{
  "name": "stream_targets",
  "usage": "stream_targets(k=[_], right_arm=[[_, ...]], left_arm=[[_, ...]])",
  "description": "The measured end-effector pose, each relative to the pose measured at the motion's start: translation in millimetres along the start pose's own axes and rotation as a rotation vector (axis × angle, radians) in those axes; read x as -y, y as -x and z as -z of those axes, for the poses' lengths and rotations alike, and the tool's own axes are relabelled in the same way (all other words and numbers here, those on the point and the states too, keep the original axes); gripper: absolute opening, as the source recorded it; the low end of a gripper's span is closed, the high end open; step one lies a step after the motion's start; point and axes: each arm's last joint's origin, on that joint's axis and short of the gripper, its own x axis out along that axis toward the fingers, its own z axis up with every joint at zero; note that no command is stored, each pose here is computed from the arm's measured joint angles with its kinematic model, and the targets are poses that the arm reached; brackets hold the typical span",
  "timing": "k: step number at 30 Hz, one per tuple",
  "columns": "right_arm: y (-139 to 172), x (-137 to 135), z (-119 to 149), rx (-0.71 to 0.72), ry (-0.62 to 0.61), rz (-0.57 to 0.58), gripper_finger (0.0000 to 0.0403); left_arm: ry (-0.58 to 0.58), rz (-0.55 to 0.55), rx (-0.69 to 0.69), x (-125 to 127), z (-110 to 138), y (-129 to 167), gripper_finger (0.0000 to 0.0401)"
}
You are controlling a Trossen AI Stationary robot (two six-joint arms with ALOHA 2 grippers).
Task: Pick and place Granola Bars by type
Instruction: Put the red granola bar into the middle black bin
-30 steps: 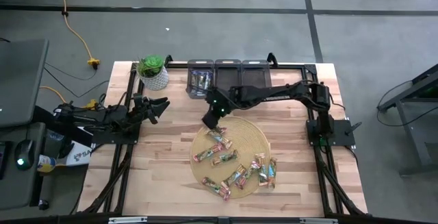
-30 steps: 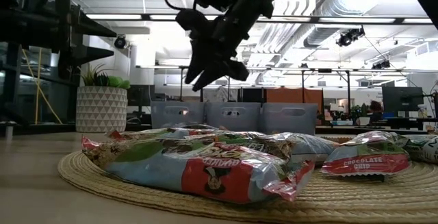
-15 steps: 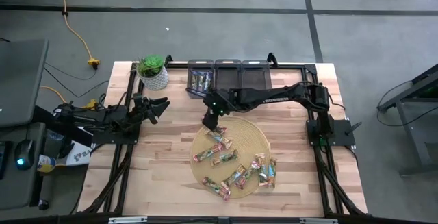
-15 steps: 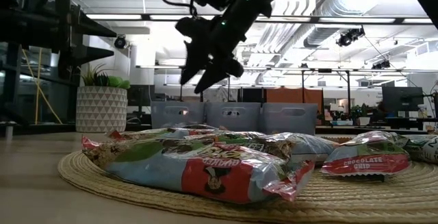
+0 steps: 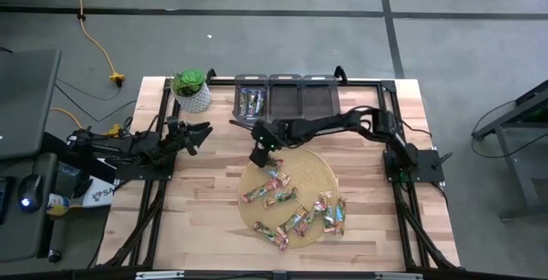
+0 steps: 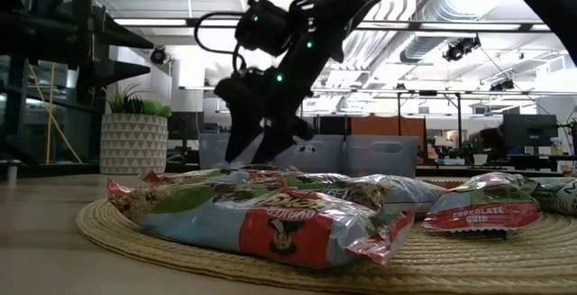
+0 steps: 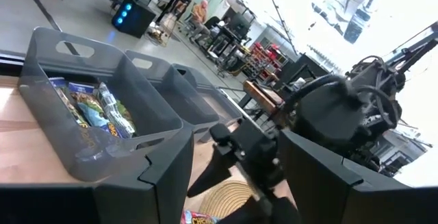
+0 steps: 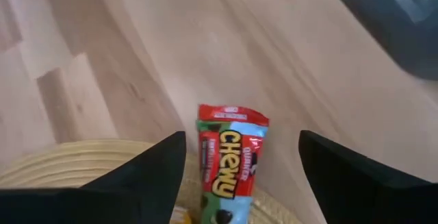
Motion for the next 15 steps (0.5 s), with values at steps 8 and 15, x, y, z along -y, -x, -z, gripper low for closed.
stream_targets(k=[8, 15], right_arm=[[-15, -2, 11, -0.047, 0.046, -0.012, 0.0271], [-17, -5, 14, -0.045, 0.076, 0.013, 0.0261]], left_arm=[[0.0, 0.003, -0.002, 0, 0, 0, 0.0211], [0.0, 0.003, -0.002, 0, 0, 0, 0.0211]])
